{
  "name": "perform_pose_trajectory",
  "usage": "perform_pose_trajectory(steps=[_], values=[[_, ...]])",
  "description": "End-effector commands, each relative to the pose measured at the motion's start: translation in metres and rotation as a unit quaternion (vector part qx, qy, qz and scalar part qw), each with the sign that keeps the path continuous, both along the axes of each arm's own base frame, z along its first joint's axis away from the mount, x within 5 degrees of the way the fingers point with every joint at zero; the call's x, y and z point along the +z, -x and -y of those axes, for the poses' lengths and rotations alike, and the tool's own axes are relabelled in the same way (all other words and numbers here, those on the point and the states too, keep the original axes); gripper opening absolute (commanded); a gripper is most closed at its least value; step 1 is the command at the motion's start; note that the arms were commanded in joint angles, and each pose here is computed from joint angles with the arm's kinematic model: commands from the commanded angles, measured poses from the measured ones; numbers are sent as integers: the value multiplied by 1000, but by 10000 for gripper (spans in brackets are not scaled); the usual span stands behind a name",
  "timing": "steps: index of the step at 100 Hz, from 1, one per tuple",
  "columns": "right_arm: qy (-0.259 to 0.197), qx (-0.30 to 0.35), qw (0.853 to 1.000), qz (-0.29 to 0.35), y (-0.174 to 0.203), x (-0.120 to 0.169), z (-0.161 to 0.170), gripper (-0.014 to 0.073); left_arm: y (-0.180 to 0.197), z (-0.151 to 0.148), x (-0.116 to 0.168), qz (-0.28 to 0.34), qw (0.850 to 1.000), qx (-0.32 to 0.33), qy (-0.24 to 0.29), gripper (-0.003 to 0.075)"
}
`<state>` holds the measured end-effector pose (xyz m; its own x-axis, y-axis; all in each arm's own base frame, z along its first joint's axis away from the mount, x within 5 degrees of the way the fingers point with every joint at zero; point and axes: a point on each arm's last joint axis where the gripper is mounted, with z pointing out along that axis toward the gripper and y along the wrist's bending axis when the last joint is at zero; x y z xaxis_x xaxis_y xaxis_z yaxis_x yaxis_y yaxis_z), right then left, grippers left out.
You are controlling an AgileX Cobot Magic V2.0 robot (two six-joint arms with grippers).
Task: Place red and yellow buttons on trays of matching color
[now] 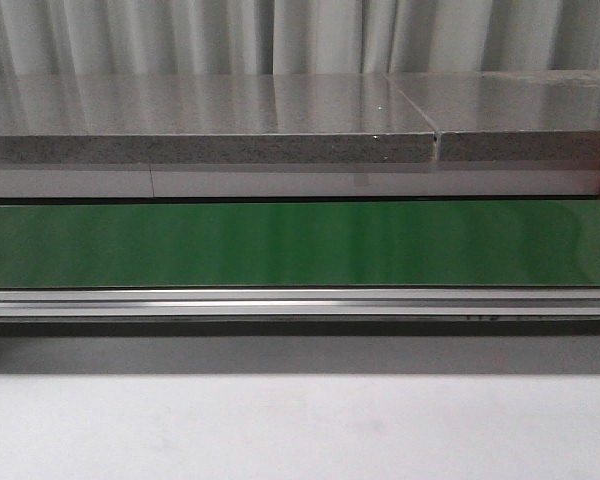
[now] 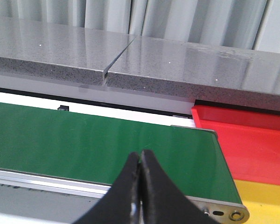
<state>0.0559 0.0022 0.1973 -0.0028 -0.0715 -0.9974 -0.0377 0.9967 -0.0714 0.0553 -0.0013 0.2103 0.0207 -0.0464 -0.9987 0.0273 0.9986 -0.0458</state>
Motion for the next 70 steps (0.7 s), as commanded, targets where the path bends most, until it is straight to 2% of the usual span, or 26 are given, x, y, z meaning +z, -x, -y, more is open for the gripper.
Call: perform_pose_trajectory(steps=[1, 13, 34, 52, 70], values=[[6, -4, 998, 56, 2, 14, 1, -66, 9, 0, 32, 83, 996, -7, 21, -19], [6, -4, 998, 56, 2, 14, 1, -66, 16, 0, 59, 62, 998, -6, 21, -19], [6, -4, 998, 56, 2, 14, 1, -66, 20, -1, 101, -77, 997, 1, 13, -19], [6, -4, 998, 56, 2, 14, 1, -66, 6, -2, 129, -165, 986, 8, 4, -19], [6, -4, 998, 56, 2, 14, 1, -66, -12, -1, 132, -259, 966, 9, 4, -19]])
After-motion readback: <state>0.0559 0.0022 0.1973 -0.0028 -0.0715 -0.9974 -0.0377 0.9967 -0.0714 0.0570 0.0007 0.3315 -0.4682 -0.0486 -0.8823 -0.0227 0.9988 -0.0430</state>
